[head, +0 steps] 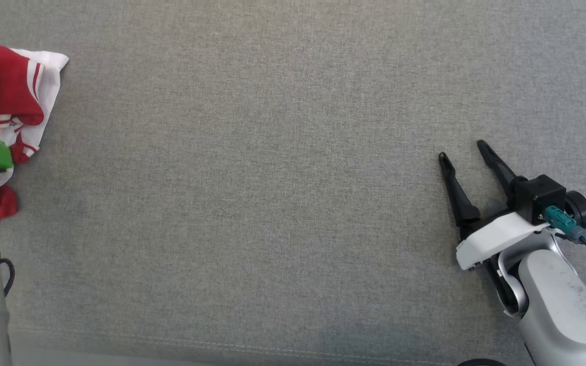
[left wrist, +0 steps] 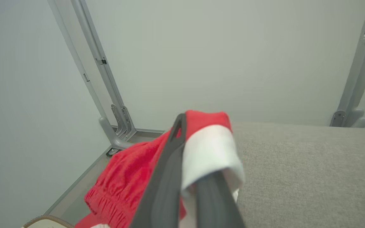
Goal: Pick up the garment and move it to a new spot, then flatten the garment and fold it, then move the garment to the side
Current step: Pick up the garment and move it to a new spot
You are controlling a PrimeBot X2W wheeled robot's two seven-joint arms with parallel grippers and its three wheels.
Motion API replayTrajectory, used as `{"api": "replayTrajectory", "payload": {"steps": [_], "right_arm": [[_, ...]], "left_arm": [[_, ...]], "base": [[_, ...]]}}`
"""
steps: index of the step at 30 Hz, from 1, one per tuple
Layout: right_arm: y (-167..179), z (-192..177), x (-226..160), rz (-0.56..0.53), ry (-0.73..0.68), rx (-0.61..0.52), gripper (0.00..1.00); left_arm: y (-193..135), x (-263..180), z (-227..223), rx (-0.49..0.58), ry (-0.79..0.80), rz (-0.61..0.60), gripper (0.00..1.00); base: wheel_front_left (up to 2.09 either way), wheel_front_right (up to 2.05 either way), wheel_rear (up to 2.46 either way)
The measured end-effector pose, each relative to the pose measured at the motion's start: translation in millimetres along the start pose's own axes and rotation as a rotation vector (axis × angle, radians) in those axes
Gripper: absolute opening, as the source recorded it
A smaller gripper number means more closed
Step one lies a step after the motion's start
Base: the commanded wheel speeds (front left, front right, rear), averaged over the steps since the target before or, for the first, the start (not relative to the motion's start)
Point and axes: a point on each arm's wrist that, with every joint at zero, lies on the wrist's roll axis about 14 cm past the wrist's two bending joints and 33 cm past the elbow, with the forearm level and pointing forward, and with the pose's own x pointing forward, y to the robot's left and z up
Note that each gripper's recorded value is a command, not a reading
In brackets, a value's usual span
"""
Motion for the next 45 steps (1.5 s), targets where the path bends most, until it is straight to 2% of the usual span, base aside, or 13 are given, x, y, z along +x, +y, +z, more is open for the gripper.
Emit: {"api": "replayTrajectory", "payload": {"steps": [3,4,7,12,17,22,25,30,33,34,35,36,45], "right_arm": [[7.5,2.8,-4.7,-0.007,-0.006,0.033,1.0],[15.6,6.8,-7.7,-0.008,-0.016,0.058,1.0],[23.5,15.3,-13.1,-0.014,-0.036,0.084,1.0],[16.7,26.4,-27.4,-0.063,-0.061,0.105,1.0],[-10.3,27.8,-53.6,-0.169,-0.068,0.125,1.0],[-37.3,16.7,-87.7,-0.287,-0.046,0.149,1.0],[-49.9,12.4,-105.1,-0.342,-0.037,0.152,1.0],[-62.6,12.2,-120.0,-0.395,-0.038,0.153,1.0],[-62.2,17.5,-120.7,-0.392,-0.053,0.148,1.0],[-60.9,19.3,-120.7,-0.388,-0.057,0.147,1.0],[-58.6,21.0,-120.7,-0.382,-0.062,0.147,1.0],[-55.5,23.0,-120.4,-0.375,-0.067,0.148,1.0],[-22.0,48.2,-128.4,-0.306,-0.146,0.158,1.0]], "left_arm": [[-34.3,3.8,50.4,0.026,-0.152,-0.104,0.0],[-68.1,-1.0,81.6,0.032,-0.245,-0.2,0.0],[-126.5,-15.9,118.5,0.014,-0.354,-0.355,0.0],[-232.6,-51.9,166.9,-0.105,-0.479,-0.647,0.0],[-298.5,-76.9,211.1,-0.21,-0.579,-0.817,0.0],[-342.2,-76.9,167.6,-0.189,-0.445,-0.9,0.0],[-351.6,-71.5,125.0,-0.124,-0.34,-0.908,0.0],[-336.3,-60.1,47.5,-0.003,-0.159,-0.851,0.0],[-305.0,-60.1,6.9,0.052,-0.058,-0.759,0.0],[-298.7,-66.1,-6.0,0.062,-0.021,-0.753,0.2],[-292.8,-74.1,-18.0,0.066,0.015,-0.747,0.9],[-287.6,-82.3,-28.4,0.068,0.048,-0.74,1.0],[-227.9,-145.9,-61.2,-0.012,0.197,-0.569,1.0]], "base": [[0.0,0.0,0.0],[0.0,0.0,0.0],[0.0,0.0,0.0],[0.0,0.0,0.0],[0.0,0.0,0.0],[0.0,0.0,0.0],[0.0,0.0,0.0],[0.0,0.0,0.0],[0.0,0.0,0.0],[0.0,0.0,0.0],[0.0,0.0,0.0],[0.0,0.0,0.0],[0.0,0.0,0.0]]}}
